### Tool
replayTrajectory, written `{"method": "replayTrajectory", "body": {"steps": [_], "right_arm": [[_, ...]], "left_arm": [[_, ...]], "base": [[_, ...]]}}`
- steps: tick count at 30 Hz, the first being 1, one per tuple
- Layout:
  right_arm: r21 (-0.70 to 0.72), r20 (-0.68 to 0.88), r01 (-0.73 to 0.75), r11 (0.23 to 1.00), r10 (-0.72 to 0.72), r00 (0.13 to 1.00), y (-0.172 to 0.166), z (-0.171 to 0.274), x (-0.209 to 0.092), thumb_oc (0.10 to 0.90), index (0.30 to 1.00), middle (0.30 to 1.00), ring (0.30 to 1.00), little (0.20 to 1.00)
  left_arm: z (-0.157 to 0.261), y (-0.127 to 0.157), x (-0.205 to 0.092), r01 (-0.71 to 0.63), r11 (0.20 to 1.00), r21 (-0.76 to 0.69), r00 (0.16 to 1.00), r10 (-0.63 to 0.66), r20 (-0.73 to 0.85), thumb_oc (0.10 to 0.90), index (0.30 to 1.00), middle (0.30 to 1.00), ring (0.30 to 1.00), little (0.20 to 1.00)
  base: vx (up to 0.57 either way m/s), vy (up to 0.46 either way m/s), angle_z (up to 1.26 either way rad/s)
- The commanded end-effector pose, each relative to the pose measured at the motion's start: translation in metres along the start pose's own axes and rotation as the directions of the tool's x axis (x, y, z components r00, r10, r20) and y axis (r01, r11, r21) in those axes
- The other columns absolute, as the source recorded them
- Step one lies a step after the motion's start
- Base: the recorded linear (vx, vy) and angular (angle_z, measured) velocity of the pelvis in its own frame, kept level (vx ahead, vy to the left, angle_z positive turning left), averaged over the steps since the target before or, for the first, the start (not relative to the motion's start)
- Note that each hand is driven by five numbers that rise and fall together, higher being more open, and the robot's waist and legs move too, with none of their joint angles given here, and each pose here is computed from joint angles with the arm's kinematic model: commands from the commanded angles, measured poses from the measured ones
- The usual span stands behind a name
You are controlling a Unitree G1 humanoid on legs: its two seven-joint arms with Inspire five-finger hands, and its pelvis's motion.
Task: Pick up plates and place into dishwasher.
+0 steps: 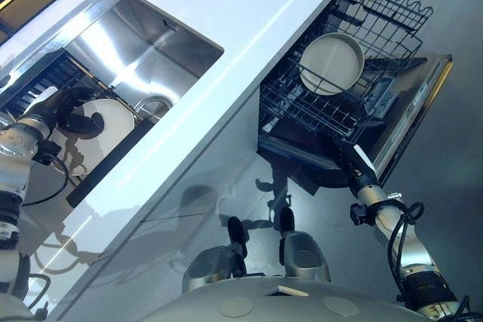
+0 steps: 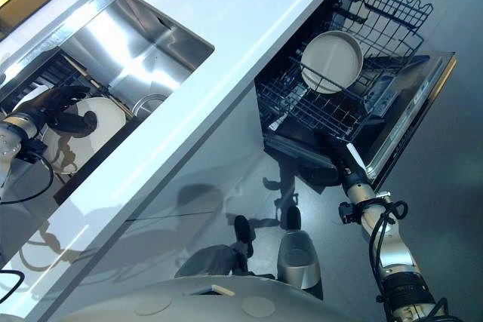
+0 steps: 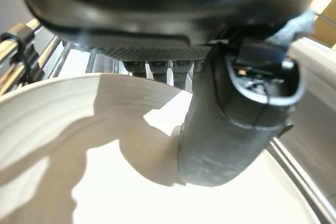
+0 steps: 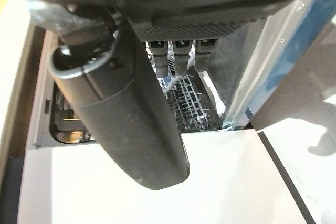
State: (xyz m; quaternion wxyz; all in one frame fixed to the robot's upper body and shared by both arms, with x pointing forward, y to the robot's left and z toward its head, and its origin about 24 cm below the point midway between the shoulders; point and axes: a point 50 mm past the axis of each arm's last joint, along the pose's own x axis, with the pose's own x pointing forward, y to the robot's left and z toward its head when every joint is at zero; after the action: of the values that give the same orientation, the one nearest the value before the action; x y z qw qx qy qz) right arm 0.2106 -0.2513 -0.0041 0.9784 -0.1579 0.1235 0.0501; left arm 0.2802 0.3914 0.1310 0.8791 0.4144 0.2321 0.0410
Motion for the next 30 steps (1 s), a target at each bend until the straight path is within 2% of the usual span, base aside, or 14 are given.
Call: {"method": "replayTrajectory", "body": {"steps": [1, 5, 7, 9, 10, 12, 13, 16, 22, 25, 28, 30], "right_arm": [[0.007, 0.274, 0.07, 0.998, -0.069, 0.959, -0.027, 0.059, 0.009, 0.8, 0.9, 0.9, 0.9, 0.9], [0.032, 0.279, 0.088, 0.996, -0.093, 0.956, -0.037, 0.061, 0.007, 0.8, 0.9, 0.9, 0.9, 0.9], [0.045, 0.277, 0.093, 0.995, -0.102, 0.955, -0.04, 0.059, 0.006, 0.8, 0.9, 0.9, 0.9, 0.9], [0.056, 0.272, 0.098, 0.994, -0.11, 0.956, -0.039, 0.056, 0.006, 0.8, 0.9, 0.9, 0.9, 0.9], [0.06, 0.267, 0.096, 0.994, -0.109, 0.958, -0.038, 0.054, 0.006, 0.8, 0.9, 0.9, 0.9, 0.9], [0.067, 0.254, 0.089, 0.994, -0.103, 0.962, -0.034, 0.05, 0.006, 0.8, 0.9, 0.9, 0.9, 0.9], [0.072, 0.247, 0.085, 0.994, -0.1, 0.964, -0.032, 0.048, 0.006, 0.8, 0.9, 0.9, 0.9, 0.9], [0.08, 0.23, 0.082, 0.993, -0.099, 0.968, -0.027, 0.043, 0.007, 0.8, 0.9, 0.9, 0.9, 0.9], [0.111, 0.2, 0.078, 0.991, -0.099, 0.975, -0.02, 0.037, 0.008, 0.8, 0.9, 0.9, 0.9, 0.9], [0.121, 0.195, 0.07, 0.99, -0.092, 0.976, -0.013, 0.033, 0.01, 0.8, 0.9, 0.9, 0.9, 0.9], [0.123, 0.198, 0.057, 0.991, -0.081, 0.977, -0.01, 0.032, 0.012, 0.8, 0.9, 0.9, 0.9, 0.9], [0.124, 0.205, 0.047, 0.991, -0.072, 0.976, -0.008, 0.033, 0.012, 0.8, 0.9, 0.9, 0.9, 0.9]], "left_arm": [[-0.017, 0.006, -0.007, 0.097, 0.994, -0.049, 0.991, -0.101, -0.088, 0.8, 0.9, 0.9, 0.9, 0.9], [-0.019, -0.006, -0.013, 0.184, 0.968, -0.171, 0.982, -0.187, -0.002, 0.8, 0.9, 0.9, 0.9, 0.9], [-0.014, -0.015, -0.017, 0.252, 0.94, -0.229, 0.967, -0.236, 0.096, 0.8, 0.9, 0.9, 0.9, 0.9], [-0.001, -0.023, -0.02, 0.283, 0.918, -0.277, 0.948, -0.223, 0.228, 0.8, 0.9, 0.9, 0.9, 0.9], [0.006, -0.026, -0.022, 0.281, 0.905, -0.319, 0.94, -0.192, 0.282, 0.663, 0.782, 0.782, 0.782, 0.763], [0.016, -0.031, -0.025, 0.267, 0.889, -0.373, 0.924, -0.126, 0.361, 0.561, 0.695, 0.695, 0.695, 0.661], [0.019, -0.033, -0.027, 0.262, 0.878, -0.402, 0.918, -0.097, 0.385, 0.435, 0.587, 0.587, 0.587, 0.535], [0.024, -0.038, -0.032, 0.26, 0.861, -0.437, 0.897, -0.048, 0.439, 0.342, 0.507, 0.507, 0.507, 0.442], [0.033, -0.029, -0.045, 0.205, 0.864, -0.459, 0.858, 0.068, 0.509, 0.361, 0.524, 0.524, 0.524, 0.461], [0.054, -0.018, -0.054, 0.223, 0.858, -0.462, 0.782, 0.125, 0.61, 0.284, 0.458, 0.458, 0.458, 0.384], [0.062, -0.015, -0.055, 0.245, 0.865, -0.437, 0.765, 0.105, 0.635, 0.27, 0.446, 0.446, 0.446, 0.37], [0.064, -0.015, -0.055, 0.251, 0.881, -0.401, 0.772, 0.068, 0.632, 0.3, 0.472, 0.472, 0.472, 0.4]], "base": [[0.0, 0.0, 0.0], [-0.03, -0.024, -0.01], [-0.02, -0.033, -0.03], [-0.01, -0.04, -0.01], [0.0, -0.045, 0.0], [0.02, -0.048, 0.0], [0.03, -0.048, 0.02], [0.03, -0.048, 0.08], [0.02, -0.049, 0.1], [-0.01, -0.063, 0.09], [-0.02, -0.061, 0.12], [-0.03, -0.083, 0.13]]}}
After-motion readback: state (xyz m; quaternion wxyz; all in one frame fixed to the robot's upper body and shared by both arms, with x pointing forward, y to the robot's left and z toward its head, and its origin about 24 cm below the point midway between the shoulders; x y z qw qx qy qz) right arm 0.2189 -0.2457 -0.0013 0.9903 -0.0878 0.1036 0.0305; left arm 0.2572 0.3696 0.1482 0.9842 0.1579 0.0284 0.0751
